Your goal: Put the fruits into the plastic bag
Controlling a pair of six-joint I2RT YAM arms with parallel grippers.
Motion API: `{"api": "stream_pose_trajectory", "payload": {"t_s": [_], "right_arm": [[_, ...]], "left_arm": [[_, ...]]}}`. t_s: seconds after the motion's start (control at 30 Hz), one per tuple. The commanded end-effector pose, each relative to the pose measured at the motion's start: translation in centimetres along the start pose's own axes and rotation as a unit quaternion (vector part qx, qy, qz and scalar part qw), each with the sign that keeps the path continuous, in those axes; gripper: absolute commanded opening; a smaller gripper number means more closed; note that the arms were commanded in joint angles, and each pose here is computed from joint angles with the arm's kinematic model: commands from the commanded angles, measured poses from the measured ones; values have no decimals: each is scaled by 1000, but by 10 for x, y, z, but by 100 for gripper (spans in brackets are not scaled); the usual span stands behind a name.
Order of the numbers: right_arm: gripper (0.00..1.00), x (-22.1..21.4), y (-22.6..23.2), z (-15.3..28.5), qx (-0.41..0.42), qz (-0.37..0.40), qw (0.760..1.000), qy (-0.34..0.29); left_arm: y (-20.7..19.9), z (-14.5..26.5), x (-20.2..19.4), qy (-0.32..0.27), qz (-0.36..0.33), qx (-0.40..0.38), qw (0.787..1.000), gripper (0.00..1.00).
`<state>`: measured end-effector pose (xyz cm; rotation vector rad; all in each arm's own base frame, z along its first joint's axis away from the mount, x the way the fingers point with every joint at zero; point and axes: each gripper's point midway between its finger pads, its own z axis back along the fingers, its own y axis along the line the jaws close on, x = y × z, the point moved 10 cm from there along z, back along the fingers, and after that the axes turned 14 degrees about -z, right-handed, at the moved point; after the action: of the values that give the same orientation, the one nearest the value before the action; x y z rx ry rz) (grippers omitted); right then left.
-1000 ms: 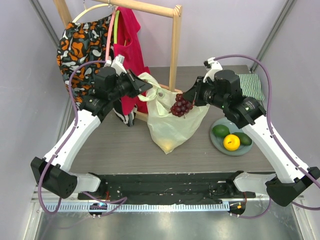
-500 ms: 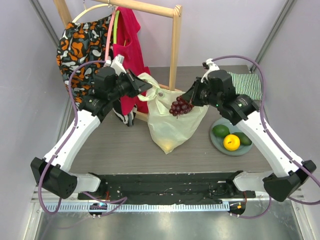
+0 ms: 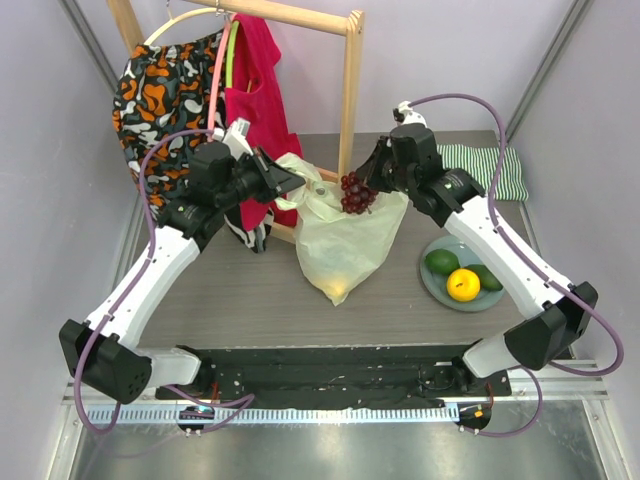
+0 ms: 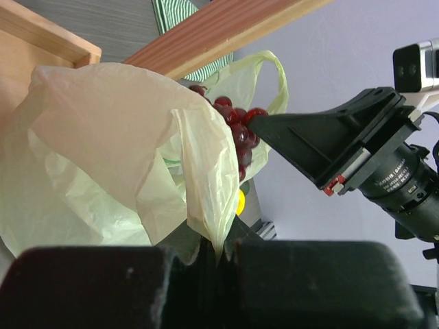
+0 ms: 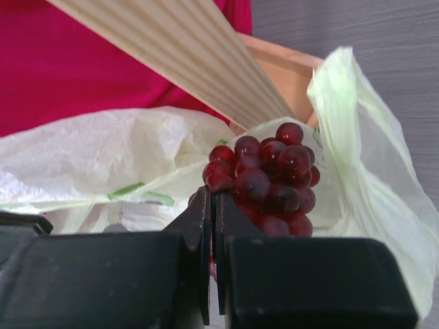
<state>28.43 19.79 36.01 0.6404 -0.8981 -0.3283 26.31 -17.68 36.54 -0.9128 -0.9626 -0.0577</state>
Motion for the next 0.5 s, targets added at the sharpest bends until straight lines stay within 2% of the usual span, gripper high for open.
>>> {"api": "stream_pose_trajectory", "payload": {"t_s": [0.0, 0.17, 0.47], "right_arm": [[1, 29, 30, 5, 54, -36, 994, -86], [1, 30, 28, -3, 53, -37, 993, -101], [1, 2, 1, -7, 35, -18, 998, -55]], "left_arm": [[-11, 9, 6, -15, 2, -38, 999, 0], [-14, 10, 8, -18, 9, -48, 999, 0], [-23, 8, 26, -58, 2, -48, 997, 0]]}}
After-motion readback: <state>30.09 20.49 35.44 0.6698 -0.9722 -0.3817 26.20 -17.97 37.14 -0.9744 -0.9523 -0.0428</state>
